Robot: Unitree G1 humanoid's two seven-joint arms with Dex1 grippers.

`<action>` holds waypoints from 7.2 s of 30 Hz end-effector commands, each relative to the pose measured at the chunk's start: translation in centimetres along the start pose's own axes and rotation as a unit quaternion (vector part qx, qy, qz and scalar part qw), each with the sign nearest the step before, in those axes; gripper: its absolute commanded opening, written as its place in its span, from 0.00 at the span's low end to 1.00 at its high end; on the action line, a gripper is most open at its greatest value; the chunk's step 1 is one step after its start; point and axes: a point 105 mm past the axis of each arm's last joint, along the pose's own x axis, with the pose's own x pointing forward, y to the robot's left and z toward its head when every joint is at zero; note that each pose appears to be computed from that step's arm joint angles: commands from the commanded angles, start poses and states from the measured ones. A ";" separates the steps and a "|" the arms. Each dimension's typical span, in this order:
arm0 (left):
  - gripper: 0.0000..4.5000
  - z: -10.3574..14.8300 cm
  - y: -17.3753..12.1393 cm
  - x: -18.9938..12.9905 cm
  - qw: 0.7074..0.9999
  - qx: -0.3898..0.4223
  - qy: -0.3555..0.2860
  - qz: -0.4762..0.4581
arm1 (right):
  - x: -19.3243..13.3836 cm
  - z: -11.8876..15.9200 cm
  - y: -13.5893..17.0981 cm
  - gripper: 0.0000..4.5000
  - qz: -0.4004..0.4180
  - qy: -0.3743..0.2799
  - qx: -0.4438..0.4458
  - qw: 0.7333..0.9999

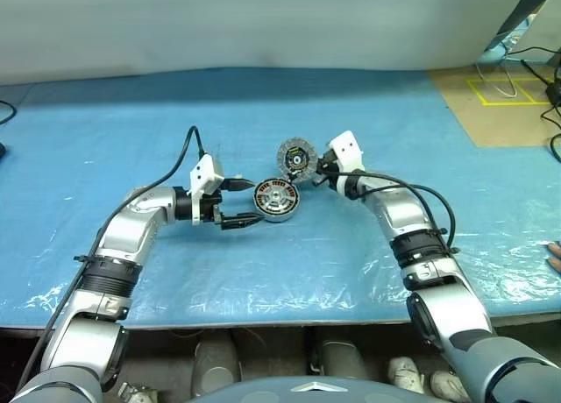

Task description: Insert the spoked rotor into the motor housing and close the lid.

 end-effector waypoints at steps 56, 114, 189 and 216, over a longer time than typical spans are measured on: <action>1.00 -0.1 0.8 -2.2 1.000 0.005 0.022 0.013 | -1.6 0.4 9.4 0.99 0.226 0.009 -0.054 0.973; 1.00 0.1 0.3 -1.4 1.000 0.014 0.020 0.004 | -1.1 -3.2 8.1 0.66 0.196 0.050 -0.021 0.979; 1.00 0.1 0.5 -0.4 1.000 0.025 0.011 0.003 | -1.9 -0.5 6.9 0.66 0.200 0.028 -0.009 0.979; 1.00 0.1 0.5 -0.3 1.000 0.024 0.008 0.006 | -2.6 2.7 7.1 0.66 0.224 -0.014 0.020 0.974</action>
